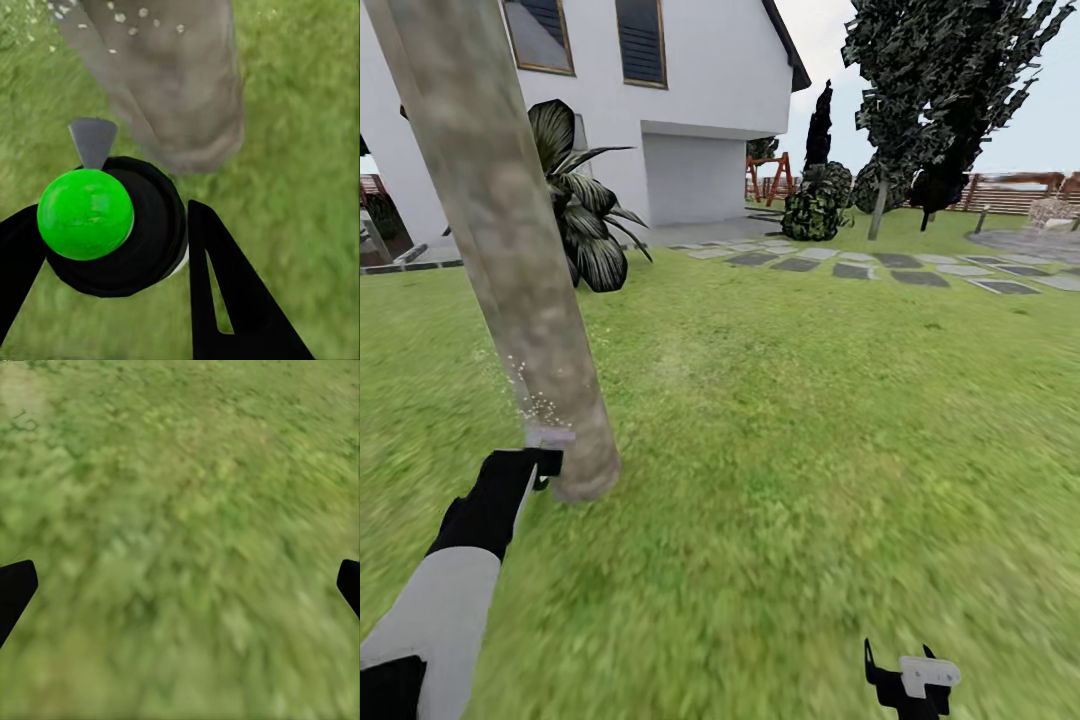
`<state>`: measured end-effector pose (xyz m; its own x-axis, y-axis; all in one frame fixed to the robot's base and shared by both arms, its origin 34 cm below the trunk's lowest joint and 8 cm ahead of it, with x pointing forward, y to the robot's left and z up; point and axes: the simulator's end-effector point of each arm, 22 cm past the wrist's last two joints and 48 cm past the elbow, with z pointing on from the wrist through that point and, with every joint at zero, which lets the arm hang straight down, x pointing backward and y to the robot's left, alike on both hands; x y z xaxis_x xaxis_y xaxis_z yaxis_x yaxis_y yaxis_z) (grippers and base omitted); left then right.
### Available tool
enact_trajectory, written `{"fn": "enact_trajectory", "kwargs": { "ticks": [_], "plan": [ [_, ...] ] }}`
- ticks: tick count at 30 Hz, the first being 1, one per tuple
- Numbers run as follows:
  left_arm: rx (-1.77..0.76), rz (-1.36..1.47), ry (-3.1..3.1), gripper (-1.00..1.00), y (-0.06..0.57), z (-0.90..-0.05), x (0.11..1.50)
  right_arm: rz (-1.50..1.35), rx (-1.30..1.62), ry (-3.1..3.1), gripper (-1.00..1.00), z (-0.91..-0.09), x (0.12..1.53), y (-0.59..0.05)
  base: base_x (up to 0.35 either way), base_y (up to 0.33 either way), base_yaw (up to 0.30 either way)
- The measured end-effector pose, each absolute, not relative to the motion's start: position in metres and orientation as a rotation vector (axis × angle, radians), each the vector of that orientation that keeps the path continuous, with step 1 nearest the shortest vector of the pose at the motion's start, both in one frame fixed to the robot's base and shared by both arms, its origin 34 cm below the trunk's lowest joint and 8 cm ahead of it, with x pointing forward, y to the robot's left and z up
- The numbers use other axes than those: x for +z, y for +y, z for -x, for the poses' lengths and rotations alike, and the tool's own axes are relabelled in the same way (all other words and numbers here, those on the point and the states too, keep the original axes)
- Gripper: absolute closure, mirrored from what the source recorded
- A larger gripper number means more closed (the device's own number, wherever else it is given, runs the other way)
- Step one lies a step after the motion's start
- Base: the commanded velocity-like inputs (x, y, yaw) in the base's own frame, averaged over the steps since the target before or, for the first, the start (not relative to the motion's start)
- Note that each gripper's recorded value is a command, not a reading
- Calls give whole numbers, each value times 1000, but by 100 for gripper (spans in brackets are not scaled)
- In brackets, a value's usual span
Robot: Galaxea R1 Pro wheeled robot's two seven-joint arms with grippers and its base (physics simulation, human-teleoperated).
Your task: In the garden, pick up the pesticide atomizer on the floor and spray pesticide onto both trees until each tree trunk is fully covered.
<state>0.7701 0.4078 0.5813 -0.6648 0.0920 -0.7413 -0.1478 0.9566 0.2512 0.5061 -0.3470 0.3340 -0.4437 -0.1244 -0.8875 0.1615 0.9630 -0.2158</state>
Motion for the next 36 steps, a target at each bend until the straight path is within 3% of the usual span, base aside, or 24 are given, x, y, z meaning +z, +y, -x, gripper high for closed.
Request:
{"fn": "enact_trajectory", "kwargs": {
  "ticks": [4, 6, 12, 19, 36],
  "plan": [
    [473, 159, 2230, 100, 490, -759, 608, -27, -327, 2004, -100, -506, 334, -348, 0, 0, 0],
    [471, 183, 2227, 100, 496, -756, 607, -27, -327, 2004, -100, -506, 334, -349, 0, 0, 0],
    [345, 154, 2203, 100, 428, -785, 618, -29, -328, 2004, -100, -506, 334, -349, 0, 0, 0],
    [450, 228, 2207, 100, 497, -777, 651, -29, -328, 2004, -100, -506, 334, -349, 0, 0, 50],
    [458, 222, 2153, 100, 494, -781, 673, -26, -326, 2005, -100, -506, 334, -348, 115, -195, 53]
  ]
}}
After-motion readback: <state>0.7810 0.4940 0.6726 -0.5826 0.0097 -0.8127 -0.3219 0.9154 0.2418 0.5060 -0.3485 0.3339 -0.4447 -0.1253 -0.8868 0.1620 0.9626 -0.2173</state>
